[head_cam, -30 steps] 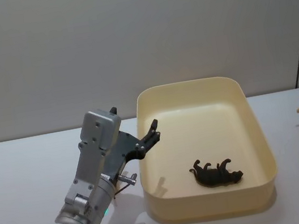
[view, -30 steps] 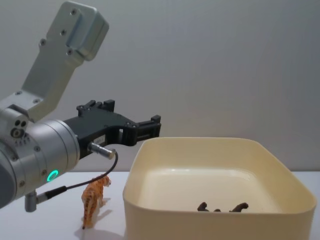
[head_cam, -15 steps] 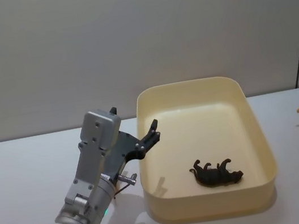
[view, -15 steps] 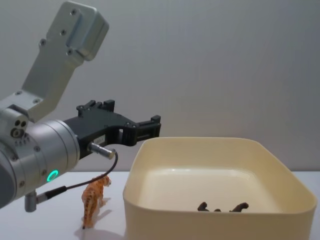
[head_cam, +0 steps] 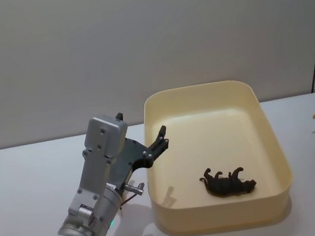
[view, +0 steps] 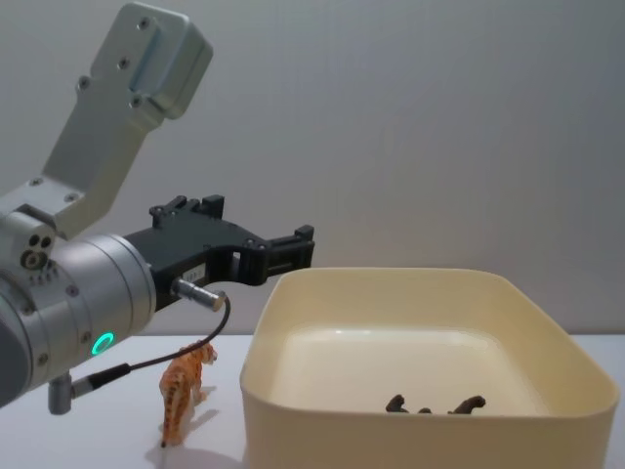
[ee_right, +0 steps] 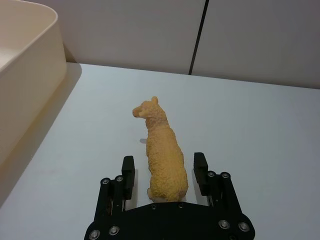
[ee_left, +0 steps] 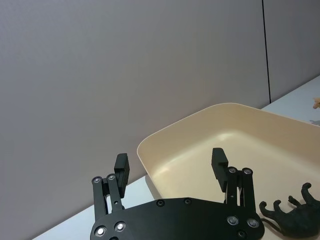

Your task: Pick up the toy alternately with two hands and place it into the central storage box.

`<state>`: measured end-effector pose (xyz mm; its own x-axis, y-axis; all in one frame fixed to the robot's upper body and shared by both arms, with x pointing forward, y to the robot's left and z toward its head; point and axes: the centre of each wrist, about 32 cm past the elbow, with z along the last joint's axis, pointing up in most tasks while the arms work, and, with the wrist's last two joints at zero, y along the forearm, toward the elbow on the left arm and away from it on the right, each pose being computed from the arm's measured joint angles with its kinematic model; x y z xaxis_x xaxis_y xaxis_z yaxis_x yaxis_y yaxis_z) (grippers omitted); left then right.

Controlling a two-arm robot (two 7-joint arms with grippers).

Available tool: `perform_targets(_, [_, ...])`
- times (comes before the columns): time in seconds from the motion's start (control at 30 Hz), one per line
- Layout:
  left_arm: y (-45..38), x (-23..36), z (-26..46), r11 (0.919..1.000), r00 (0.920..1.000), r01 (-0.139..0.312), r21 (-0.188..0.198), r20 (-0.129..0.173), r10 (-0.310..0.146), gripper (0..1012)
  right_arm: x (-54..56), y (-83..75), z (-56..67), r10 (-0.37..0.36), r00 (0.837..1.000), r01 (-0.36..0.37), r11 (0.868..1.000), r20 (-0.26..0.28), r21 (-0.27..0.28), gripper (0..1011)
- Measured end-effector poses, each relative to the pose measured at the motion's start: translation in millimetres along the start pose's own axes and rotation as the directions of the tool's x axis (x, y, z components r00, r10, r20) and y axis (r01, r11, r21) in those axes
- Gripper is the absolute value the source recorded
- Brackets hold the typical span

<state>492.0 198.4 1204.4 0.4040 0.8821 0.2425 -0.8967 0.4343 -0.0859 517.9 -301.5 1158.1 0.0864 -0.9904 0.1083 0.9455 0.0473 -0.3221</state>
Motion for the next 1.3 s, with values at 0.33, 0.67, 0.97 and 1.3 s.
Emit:
perform_targets(0.33, [0.0, 0.0, 0.0, 1.0000, 1.0000, 0.000, 0.000, 0.000, 0.000, 1001, -1.8, 3.2, 0.2, 0.008, 1.000, -0.008, 1.000, 0.001, 0.001, 400])
perform_targets(0.67, [0.0, 0.0, 0.0, 1.0000, 1.0000, 0.000, 0.000, 0.000, 0.000, 1001, -7.6, -3.2, 14.2, 0.083, 0.996, -0.081, 0.995, -0.031, 0.060, 338])
perform_targets(0.97, [0.0, 0.0, 0.0, 1.0000, 1.0000, 0.000, 0.000, 0.000, 0.000, 1001, -19.5, -9.1, 43.2, 0.181, 0.983, -0.171, 0.972, -0.045, 0.161, 338])
perform_targets(1.3, [0.0, 0.0, 0.0, 1.0000, 1.0000, 0.000, 0.000, 0.000, 0.000, 1001, -42.1, -8.1, 78.9, 0.301, 0.954, -0.288, 0.928, -0.017, 0.235, 338])
